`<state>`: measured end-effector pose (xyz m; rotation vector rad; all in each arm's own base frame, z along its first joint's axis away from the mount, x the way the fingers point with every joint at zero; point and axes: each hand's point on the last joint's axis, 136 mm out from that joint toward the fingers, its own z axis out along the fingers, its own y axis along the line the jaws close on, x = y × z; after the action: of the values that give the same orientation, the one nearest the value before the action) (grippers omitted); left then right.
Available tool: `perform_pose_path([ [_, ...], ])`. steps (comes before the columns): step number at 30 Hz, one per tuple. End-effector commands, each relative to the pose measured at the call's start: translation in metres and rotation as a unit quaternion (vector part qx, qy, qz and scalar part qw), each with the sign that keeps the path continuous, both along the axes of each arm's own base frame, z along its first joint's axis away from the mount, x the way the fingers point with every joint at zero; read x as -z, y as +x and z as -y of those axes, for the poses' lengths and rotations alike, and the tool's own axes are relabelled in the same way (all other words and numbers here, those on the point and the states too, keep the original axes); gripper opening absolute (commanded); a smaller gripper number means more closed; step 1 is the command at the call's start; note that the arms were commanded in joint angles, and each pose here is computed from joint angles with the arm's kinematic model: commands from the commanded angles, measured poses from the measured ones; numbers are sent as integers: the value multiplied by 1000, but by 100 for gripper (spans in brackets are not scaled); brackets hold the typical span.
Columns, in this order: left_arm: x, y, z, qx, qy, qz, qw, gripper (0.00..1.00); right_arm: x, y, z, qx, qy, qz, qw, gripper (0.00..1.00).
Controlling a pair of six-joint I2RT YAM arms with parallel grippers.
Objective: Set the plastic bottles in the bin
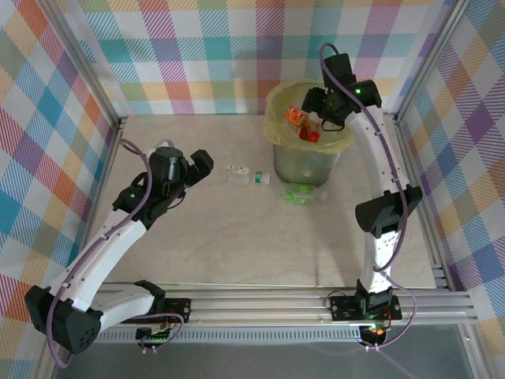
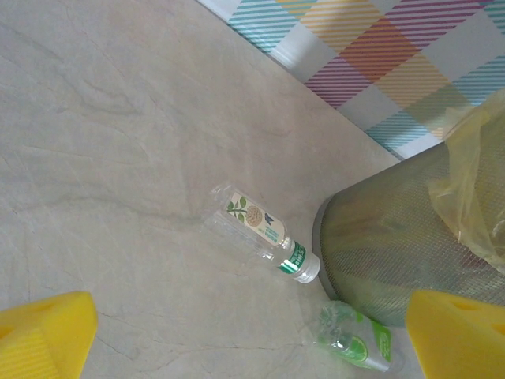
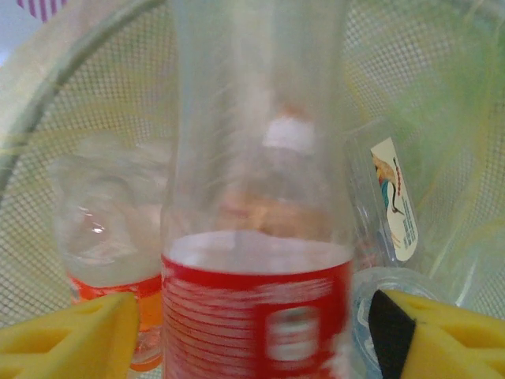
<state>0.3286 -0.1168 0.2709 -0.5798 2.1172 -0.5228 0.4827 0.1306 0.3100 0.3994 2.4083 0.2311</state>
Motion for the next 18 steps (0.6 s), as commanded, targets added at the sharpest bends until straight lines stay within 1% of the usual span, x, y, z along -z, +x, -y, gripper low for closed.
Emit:
perform_pose_path([
  [1, 4, 2, -2, 4, 3, -3, 1000, 100, -6, -8, -1, 0, 8, 1, 1000, 82],
  [3, 5, 2, -1, 4, 3, -5, 1000, 100, -8, -10, -2, -4, 7, 2, 1000, 84],
  [9, 7, 3, -1, 3, 3, -7, 1000, 100, -17, -18, -13, -33, 9, 13, 999, 85],
  [13, 9, 3, -2, 2, 5, -8, 1000, 100, -24, -24, -24, -55, 18, 23, 998, 81],
  [18, 10, 2, -3, 0, 6, -9, 1000, 100, -36, -32, -37, -82, 46, 43, 995, 79],
])
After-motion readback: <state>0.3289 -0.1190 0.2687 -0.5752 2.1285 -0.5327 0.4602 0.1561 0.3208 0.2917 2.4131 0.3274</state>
